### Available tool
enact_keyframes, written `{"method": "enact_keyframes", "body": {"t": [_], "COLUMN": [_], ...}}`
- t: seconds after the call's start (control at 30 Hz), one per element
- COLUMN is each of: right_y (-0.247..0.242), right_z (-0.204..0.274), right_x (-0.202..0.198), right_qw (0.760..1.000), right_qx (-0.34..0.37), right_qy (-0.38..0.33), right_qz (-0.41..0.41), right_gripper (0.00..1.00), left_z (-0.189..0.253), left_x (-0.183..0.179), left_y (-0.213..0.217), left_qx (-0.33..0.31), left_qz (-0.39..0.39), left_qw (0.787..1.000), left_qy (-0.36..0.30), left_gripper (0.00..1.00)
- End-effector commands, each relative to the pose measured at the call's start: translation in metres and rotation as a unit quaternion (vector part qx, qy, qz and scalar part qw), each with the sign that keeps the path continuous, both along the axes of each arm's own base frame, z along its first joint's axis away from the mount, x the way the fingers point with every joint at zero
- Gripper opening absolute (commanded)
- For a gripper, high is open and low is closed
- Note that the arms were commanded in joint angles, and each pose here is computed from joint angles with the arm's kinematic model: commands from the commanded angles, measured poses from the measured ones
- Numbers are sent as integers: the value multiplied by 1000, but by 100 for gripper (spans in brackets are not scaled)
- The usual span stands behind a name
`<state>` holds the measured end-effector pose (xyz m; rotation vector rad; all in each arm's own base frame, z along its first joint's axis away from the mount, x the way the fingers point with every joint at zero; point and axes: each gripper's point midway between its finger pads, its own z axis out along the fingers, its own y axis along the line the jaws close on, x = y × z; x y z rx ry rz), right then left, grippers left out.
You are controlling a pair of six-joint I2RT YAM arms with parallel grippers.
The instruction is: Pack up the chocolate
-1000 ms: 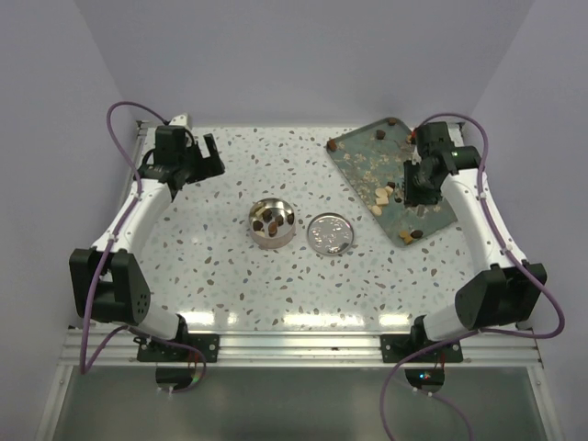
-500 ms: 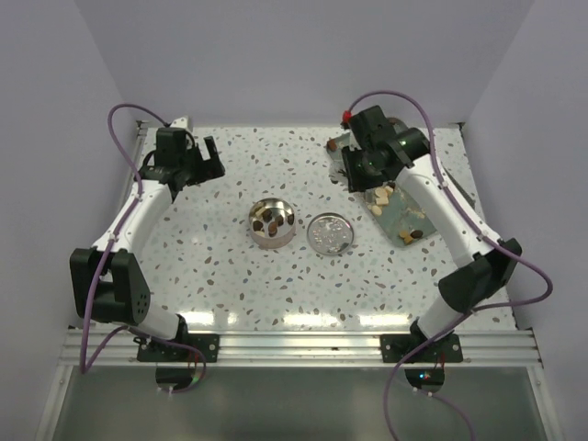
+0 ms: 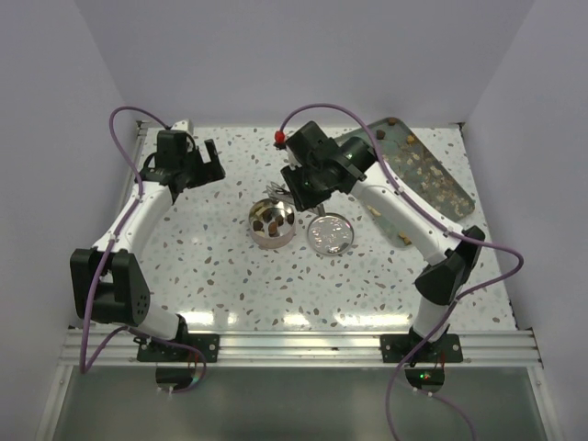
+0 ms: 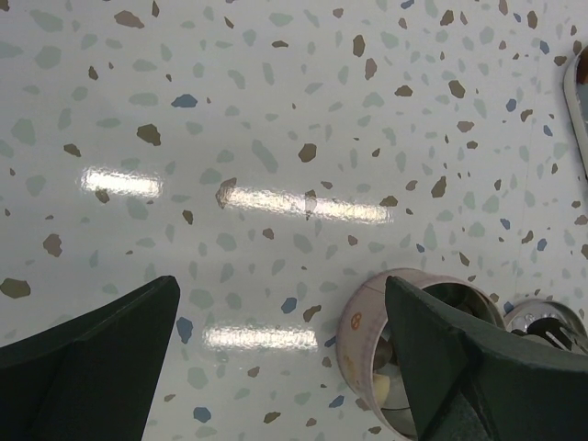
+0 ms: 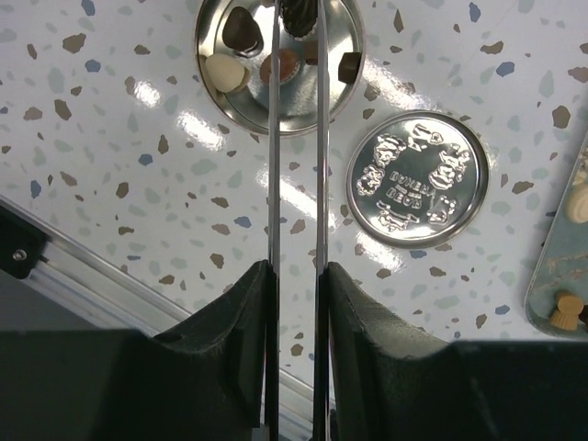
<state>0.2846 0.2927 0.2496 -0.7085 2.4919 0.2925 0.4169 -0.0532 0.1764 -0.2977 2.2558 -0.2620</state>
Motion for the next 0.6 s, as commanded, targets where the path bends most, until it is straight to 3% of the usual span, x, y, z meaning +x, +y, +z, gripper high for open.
{"method": "enact_keyframes", "body": {"t": [0.0, 0.23, 0.57], "right_y": [9, 15, 8], "right_z": [14, 11, 19], "right_x": [-3, -4, 11], "right_qw": [1000, 1000, 999], "right_qx": [22, 17, 1], "right_qy": [-5, -4, -32], "right_qz": [11, 22, 6], "right_gripper": [32, 38, 38], "left_z": [16, 15, 13], "left_x": [0, 0, 0], "left_y": [-1, -1, -1], "left_qx": [-2, -1, 0], "left_qz": [-2, -2, -3], "left_qw": [1000, 1000, 1000], "left_qy": [-27, -25, -21], "left_gripper": [100, 100, 100]}}
